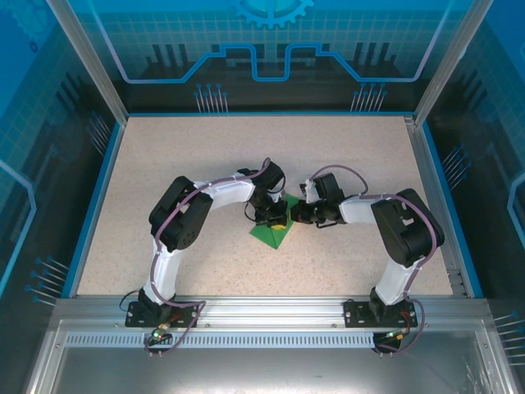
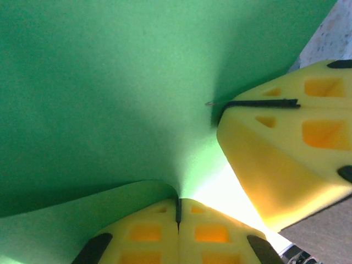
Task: Fold a paper plane with a square sheet of paper (pick it up from the middle)
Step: Fold the triangle a second time at the center of the table.
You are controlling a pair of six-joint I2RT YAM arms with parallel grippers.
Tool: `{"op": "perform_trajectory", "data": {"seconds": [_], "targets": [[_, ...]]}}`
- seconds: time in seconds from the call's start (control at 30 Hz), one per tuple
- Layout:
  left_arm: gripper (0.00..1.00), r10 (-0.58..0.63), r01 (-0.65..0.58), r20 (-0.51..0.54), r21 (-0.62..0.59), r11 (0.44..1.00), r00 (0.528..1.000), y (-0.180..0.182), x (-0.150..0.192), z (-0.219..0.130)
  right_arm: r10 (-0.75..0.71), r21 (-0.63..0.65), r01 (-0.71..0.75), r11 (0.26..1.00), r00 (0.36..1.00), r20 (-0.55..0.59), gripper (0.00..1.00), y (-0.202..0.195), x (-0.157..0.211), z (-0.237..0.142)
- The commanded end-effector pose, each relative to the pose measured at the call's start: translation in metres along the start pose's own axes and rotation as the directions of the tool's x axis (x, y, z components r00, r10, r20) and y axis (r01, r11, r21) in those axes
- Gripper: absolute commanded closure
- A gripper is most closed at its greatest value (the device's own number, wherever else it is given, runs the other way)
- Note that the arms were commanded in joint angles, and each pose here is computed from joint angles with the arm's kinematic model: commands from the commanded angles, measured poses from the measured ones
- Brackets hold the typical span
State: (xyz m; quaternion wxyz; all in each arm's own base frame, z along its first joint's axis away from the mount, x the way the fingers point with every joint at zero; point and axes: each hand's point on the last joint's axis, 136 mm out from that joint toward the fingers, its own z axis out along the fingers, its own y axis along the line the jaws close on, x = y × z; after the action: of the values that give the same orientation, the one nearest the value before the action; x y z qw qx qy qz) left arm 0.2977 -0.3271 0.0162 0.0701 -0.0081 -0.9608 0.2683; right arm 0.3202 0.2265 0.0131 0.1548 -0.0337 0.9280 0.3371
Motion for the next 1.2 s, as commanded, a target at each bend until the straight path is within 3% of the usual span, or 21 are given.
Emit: {"op": "perform_trajectory", "data": {"seconds": [0.0, 0.7, 0.9, 1.17], "targets": [[0.97, 0.014, -0.013, -0.044, 0.006, 1.0, 0.999, 0.0, 0.008, 0.006, 0.038, 0.045, -0.035, 0.998, 0.997, -0.061, 0.99, -0.02, 0.019, 0.002], [0.97, 0.062, -0.06, -0.063, 0.026, 0.998, 0.996, -0.008, 0.014, 0.007, 0.038, 0.051, -0.035, 0.998, 0.997, -0.07, 1.0, -0.023, 0.022, 0.004], [0.97, 0.025, -0.026, -0.057, -0.009, 1.0, 0.998, 0.004, 0.01, 0.012, 0.036, 0.051, -0.032, 0.998, 0.997, -0.068, 1.0, -0.022, 0.022, 0.003], [0.97, -0.012, 0.013, 0.023, -0.062, 0.998, 1.0, 0.013, -0.002, 0.004, 0.04, 0.051, -0.037, 0.998, 0.997, -0.069, 1.0, -0.023, 0.024, 0.002]]}}
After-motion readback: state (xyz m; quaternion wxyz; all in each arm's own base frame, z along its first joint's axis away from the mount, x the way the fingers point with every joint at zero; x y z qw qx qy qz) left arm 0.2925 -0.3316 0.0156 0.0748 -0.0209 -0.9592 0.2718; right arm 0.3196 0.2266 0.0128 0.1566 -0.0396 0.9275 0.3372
